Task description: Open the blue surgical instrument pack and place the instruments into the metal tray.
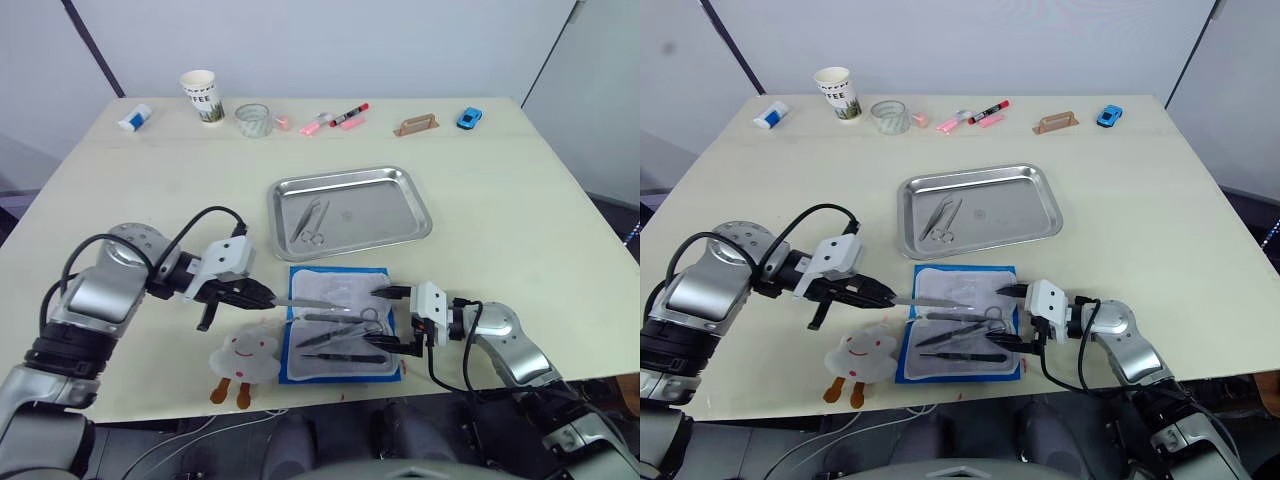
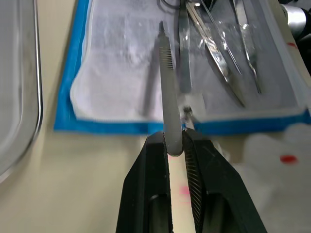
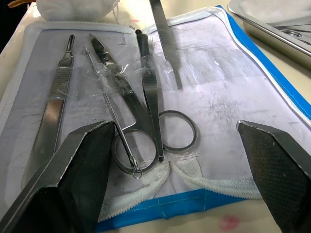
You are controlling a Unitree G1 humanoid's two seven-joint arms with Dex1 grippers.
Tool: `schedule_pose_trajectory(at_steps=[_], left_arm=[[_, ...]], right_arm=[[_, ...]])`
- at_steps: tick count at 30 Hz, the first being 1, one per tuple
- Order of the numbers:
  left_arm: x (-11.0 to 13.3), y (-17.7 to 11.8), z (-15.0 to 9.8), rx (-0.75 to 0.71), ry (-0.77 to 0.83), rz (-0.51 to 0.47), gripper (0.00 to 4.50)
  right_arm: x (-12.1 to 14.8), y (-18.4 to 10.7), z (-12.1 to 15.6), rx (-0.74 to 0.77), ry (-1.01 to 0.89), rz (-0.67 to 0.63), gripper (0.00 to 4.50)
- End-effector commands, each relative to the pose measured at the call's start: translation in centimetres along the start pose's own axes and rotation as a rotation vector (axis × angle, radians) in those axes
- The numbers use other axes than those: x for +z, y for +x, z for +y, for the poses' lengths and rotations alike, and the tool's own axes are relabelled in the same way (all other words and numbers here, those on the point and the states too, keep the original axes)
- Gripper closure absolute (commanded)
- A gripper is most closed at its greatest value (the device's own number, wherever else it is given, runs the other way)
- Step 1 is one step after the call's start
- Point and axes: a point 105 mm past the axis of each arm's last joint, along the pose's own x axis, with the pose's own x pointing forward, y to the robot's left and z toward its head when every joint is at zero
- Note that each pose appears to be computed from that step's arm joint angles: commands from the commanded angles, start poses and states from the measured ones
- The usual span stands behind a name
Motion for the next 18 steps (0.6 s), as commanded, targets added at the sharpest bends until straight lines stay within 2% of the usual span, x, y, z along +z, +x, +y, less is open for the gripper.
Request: schedule_pose_trajectory(at_steps=[1,5,10,16,18], left_arm=[[0.1,-1.5,-0.1,0.01,0.022,-0.01,4.46],[-0.6,-2.2,-0.2,0.019,0.012,0.013,4.46],[-0.2,-3.6,-0.8,0.029,-0.017,-0.02,4.46],[1.1,-5.0,-1.8,0.039,-0.103,-0.122,4.46],[1.6,-5.2,-1.5,0.089,-0.123,-0.155,4.46]], right_arm=[[-7.0,-1.2,1.6,-0.025,0.164,0.261,0.11],[-7.0,-1.2,1.6,-0.023,0.163,0.26,0.11],[-7.0,-1.2,1.6,-0.02,0.164,0.259,0.11],[-7.0,-1.1,1.6,-0.018,0.163,0.256,0.11],[-7.1,-1.1,1.7,-0.017,0.165,0.256,0.11]])
